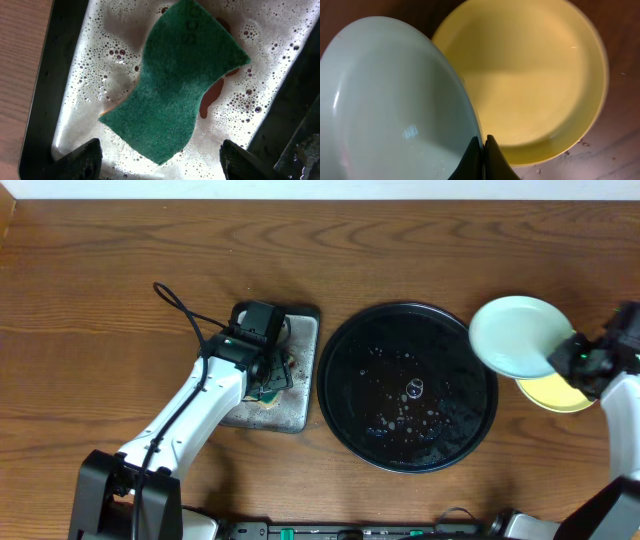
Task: Clean dirty plates on tray and stack at the side
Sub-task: 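Lower the pale-green plate onto the yellow plate stack and release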
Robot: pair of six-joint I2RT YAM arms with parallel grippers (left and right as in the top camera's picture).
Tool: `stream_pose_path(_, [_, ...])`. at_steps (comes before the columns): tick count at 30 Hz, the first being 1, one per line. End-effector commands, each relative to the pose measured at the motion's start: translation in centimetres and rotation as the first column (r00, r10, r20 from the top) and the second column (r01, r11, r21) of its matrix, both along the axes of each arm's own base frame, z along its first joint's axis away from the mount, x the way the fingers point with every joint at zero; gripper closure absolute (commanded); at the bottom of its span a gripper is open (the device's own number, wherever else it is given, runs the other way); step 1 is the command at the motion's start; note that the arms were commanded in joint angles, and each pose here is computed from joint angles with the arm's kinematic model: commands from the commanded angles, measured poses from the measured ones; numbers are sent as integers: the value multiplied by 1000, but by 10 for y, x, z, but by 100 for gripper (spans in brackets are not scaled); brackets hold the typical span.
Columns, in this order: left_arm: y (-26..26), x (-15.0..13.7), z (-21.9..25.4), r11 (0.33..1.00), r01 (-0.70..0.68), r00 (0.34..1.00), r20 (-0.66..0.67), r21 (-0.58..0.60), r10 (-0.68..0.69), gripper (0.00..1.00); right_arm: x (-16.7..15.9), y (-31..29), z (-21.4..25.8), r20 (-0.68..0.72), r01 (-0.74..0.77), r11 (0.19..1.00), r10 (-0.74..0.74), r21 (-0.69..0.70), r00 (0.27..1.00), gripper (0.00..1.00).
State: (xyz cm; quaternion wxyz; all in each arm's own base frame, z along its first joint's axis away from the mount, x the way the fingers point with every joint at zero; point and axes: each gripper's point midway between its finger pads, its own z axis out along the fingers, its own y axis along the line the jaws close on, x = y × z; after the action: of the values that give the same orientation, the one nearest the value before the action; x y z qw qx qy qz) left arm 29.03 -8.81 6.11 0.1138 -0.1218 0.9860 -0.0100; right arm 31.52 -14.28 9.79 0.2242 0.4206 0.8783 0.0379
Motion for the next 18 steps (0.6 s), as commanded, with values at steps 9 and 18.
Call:
stream_pose_path(9, [3, -4, -4, 1000, -1, 1000, -12, 10, 1, 24, -36, -56, -31, -45, 292, 946, -289, 142, 956, 99])
stream_pose_path(18, [3, -4, -4, 1000, -1, 1000, -11, 10, 1, 24, -41, -61, -31, -32, 309, 932, -308, 189, 951, 11])
